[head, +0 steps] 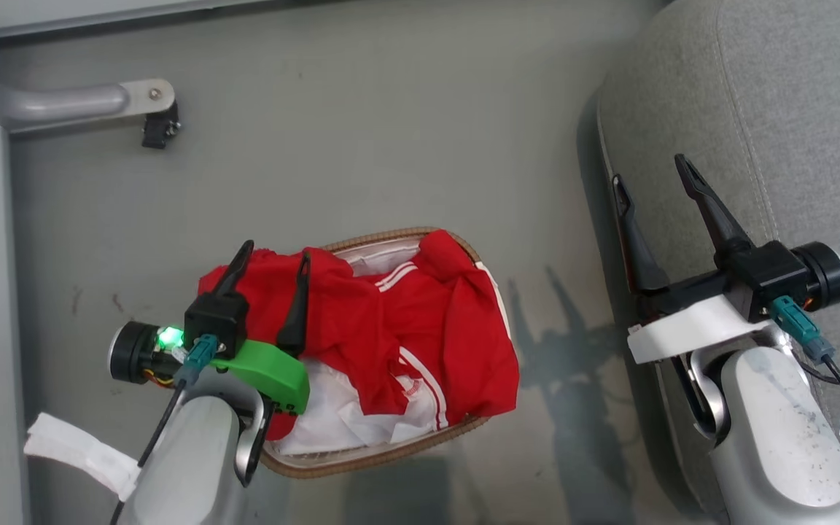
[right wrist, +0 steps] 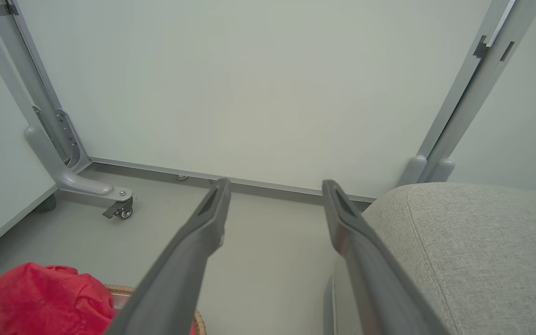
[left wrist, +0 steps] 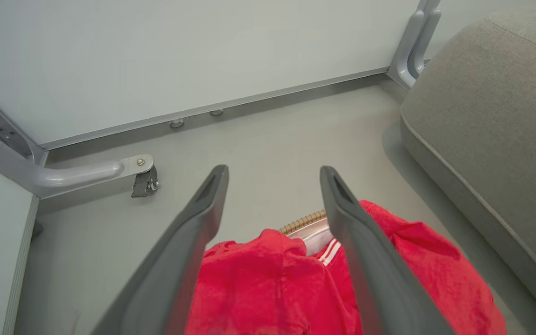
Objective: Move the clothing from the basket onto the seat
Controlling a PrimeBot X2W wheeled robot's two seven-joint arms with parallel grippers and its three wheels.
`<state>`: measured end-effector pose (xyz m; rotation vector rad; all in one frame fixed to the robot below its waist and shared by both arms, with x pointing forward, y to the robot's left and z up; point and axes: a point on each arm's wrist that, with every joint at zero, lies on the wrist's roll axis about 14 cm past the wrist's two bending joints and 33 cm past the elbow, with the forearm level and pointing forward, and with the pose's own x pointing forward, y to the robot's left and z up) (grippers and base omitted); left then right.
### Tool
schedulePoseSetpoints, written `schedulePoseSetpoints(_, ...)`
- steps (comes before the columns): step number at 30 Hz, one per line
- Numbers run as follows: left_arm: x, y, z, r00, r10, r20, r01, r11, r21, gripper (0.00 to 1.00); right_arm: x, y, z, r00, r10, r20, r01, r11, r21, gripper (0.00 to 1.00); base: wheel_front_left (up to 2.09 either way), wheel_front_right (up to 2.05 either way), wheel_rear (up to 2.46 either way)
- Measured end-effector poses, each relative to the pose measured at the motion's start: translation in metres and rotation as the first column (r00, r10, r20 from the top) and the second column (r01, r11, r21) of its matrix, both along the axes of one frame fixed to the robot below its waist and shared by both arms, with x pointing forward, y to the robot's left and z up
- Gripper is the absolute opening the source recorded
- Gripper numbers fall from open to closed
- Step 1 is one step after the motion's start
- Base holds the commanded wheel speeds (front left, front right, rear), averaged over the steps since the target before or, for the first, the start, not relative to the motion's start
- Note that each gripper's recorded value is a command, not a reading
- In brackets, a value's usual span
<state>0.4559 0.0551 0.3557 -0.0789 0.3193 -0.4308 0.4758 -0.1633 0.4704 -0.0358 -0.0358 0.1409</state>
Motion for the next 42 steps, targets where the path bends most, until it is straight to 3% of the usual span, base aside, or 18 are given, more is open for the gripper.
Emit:
schedulePoseSetpoints(8,0.004,-0.017,-0.064,0.986,-0.097,-0.134,0.104,0.994,0.04,1.0,0.015,-0.006,-0.03,0.998,-0.01,-0.054,0.011,1.0,0.015,1.0,0.0,0.0,0.0)
schedulePoseSetpoints(15,-0.022,-0.028,-0.13,0.929,-0.243,-0.279,0.285,0.951,0.123,1.0,0.018,-0.016,-0.061,0.992,-0.033,-0.123,0.034,0.999,0.013,1.0,0.0,0.0,0.0)
schedulePoseSetpoints(25,-0.059,-0.036,-0.199,0.79,-0.46,-0.405,0.584,0.765,0.271,1.0,0.013,-0.026,-0.101,0.975,-0.055,-0.217,0.057,0.998,0.004,1.0,0.0,0.0,0.0)
schedulePoseSetpoints(28,-0.061,-0.032,-0.214,0.757,-0.5,-0.422,0.642,0.69,0.334,1.0,0.011,-0.027,-0.11,0.969,-0.056,-0.239,0.059,0.998,0.006,1.0,0.0,0.0,0.0)
schedulePoseSetpoints(34,-0.055,-0.023,-0.236,0.725,-0.522,-0.45,0.688,0.584,0.431,1.0,0.009,-0.024,-0.124,0.962,-0.047,-0.27,0.053,0.999,0.014,1.0,0.0,0.0,0.0)
schedulePoseSetpoints(38,-0.051,-0.021,-0.246,0.706,-0.529,-0.47,0.708,0.535,0.461,1.0,0.008,-0.022,-0.132,0.956,-0.041,-0.289,0.048,0.999,0.02,1.0,0.0,0.0,0.0)
schedulePoseSetpoints(42,-0.048,-0.022,-0.252,0.699,-0.526,-0.484,0.715,0.53,0.456,1.0,0.008,-0.02,-0.138,0.953,-0.036,-0.3,0.046,0.999,0.027,1.0,0.0,0.0,0.0)
